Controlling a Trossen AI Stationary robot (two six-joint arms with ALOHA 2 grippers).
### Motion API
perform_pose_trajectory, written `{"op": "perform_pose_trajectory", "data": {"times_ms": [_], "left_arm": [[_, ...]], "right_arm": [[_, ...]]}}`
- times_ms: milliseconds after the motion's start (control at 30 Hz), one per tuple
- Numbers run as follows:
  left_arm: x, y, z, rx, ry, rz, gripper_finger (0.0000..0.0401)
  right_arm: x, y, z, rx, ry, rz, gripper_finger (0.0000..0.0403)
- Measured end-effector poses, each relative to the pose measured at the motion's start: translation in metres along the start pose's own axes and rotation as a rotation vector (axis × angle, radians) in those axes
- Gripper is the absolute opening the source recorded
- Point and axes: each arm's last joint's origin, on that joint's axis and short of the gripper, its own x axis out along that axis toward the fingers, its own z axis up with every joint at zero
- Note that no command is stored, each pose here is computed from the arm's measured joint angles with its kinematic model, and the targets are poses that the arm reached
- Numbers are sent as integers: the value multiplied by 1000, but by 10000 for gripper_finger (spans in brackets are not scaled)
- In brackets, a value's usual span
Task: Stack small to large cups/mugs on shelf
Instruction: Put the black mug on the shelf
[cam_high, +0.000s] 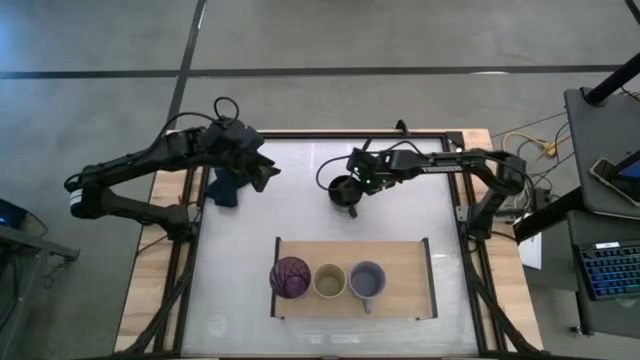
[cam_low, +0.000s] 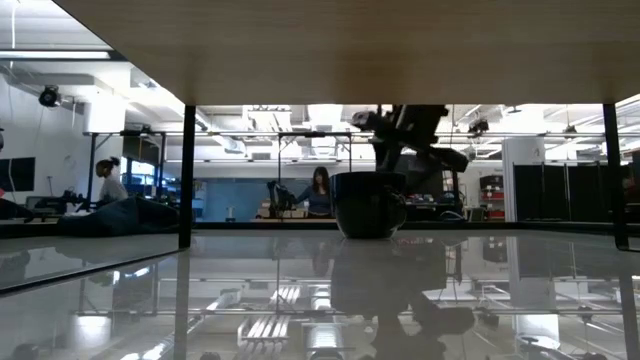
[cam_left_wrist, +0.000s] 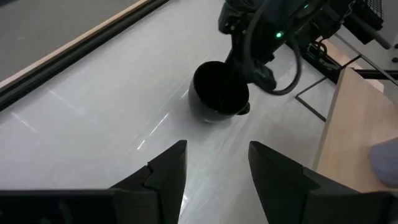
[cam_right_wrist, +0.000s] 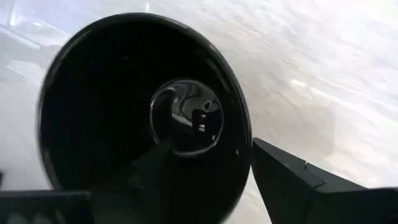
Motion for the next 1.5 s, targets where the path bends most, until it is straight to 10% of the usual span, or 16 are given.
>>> {"op": "perform_pose_trajectory", "data": {"times_ms": [400,767,1300,1500], "left_arm": [[0,0,0,8,1,1,158],[3,0,0,39,9,4,158],[19,1,0,58,57,15,158],[35,2,0,57,101,32,158]], "right_arm": [[15,7,6,-34,71,-78,104],[-32,-6,-5,-55,112,-164,20],[-236,-27,-73,221,-66,-143,20],[-263,4,-99,303,-58,-28,20]]}}
